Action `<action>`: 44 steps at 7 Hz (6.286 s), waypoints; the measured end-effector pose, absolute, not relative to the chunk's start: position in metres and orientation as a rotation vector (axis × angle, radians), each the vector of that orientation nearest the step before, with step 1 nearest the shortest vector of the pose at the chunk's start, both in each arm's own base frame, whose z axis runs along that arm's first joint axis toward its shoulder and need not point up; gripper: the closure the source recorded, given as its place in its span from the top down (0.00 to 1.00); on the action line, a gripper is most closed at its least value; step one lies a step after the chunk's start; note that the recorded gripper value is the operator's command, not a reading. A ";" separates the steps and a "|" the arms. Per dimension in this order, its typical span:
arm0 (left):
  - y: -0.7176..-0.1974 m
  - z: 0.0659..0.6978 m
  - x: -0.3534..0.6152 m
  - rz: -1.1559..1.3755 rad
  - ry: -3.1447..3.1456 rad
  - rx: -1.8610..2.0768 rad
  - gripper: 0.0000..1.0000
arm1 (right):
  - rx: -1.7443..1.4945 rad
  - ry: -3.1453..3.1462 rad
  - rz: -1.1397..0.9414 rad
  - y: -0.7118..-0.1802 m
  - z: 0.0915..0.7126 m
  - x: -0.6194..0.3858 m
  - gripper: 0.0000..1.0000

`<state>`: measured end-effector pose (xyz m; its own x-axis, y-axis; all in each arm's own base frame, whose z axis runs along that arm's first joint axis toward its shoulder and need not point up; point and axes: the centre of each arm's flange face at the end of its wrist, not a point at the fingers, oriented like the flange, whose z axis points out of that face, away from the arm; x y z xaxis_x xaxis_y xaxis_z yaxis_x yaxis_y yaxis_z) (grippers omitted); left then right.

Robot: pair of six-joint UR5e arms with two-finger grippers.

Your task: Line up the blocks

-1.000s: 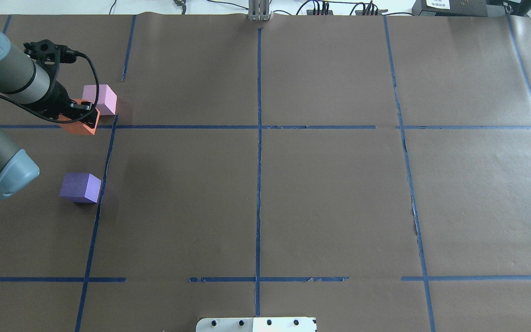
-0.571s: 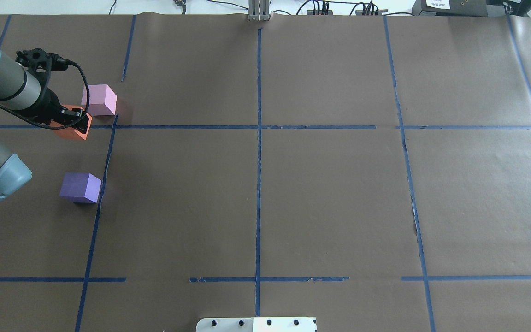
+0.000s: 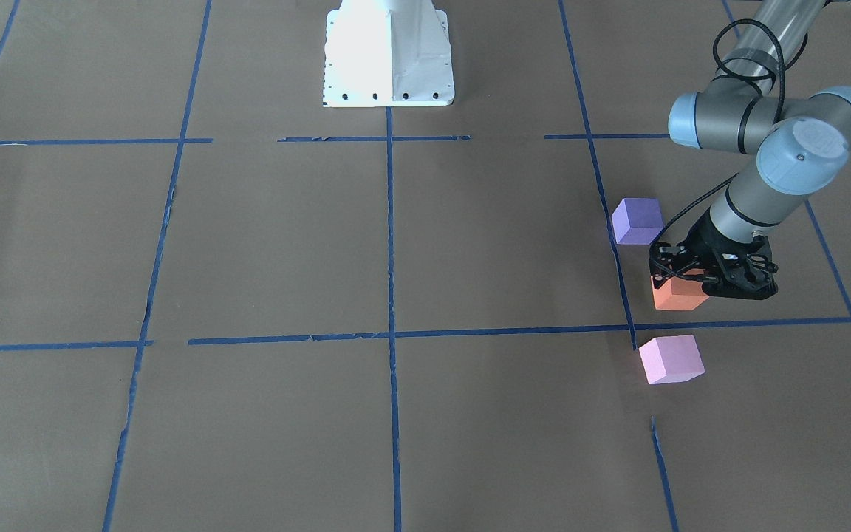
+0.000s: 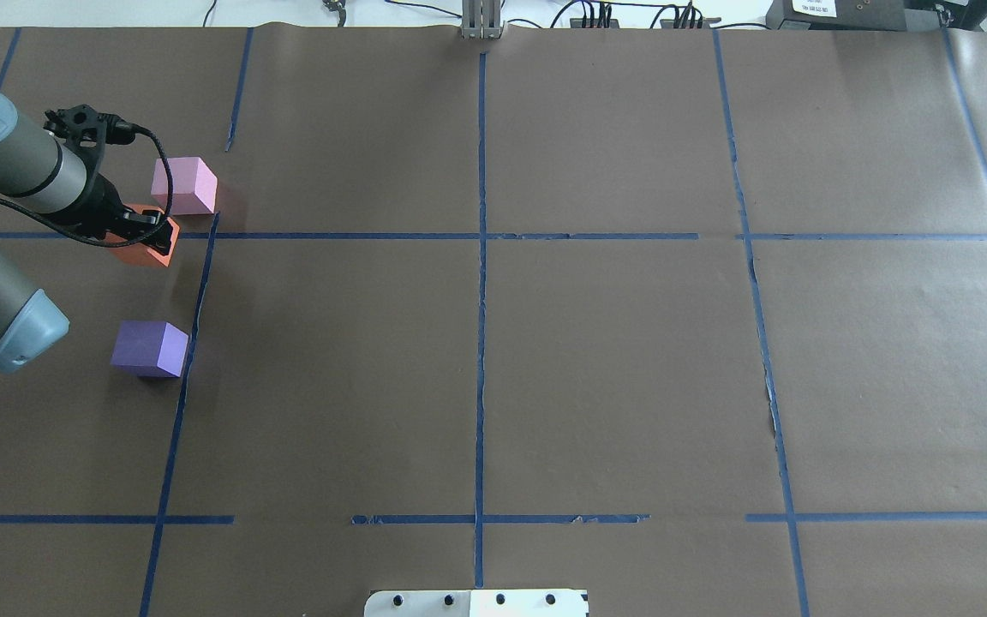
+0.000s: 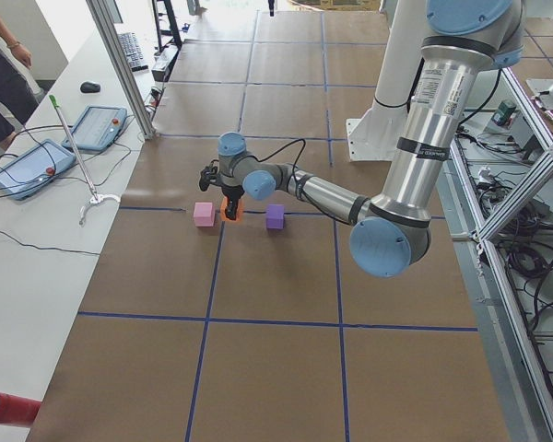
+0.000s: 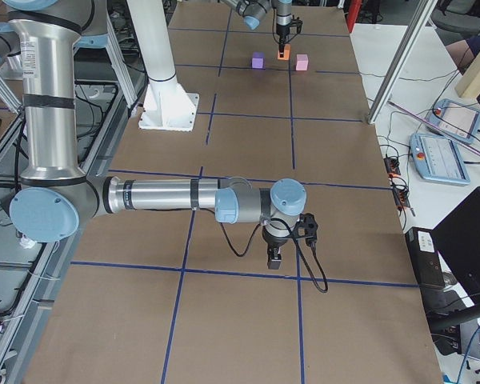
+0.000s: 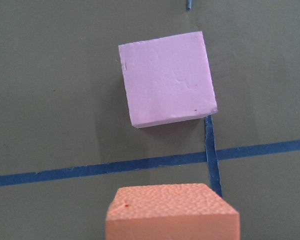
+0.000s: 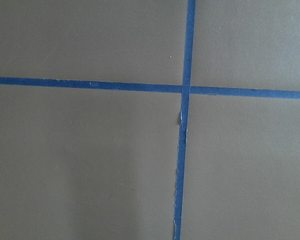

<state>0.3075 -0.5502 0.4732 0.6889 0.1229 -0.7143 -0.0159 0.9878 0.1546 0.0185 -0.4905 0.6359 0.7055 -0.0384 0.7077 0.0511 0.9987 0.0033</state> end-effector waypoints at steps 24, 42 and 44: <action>-0.528 0.486 0.334 0.048 0.877 0.100 1.00 | -0.017 -0.786 -0.050 -0.491 0.636 0.018 1.00; -0.568 0.605 -0.110 0.109 0.806 0.164 1.00 | -0.016 -0.787 -0.050 -0.491 0.636 0.018 1.00; -0.558 0.615 -0.109 0.101 0.802 0.148 1.00 | -0.016 -0.786 -0.050 -0.491 0.636 0.018 1.00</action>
<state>-0.1090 -0.5576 0.6152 0.6912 0.1461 -0.7078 -0.0341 0.9849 0.1699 0.0185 -0.4905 0.6359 0.7053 -0.0389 0.7078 0.0511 0.9987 0.0039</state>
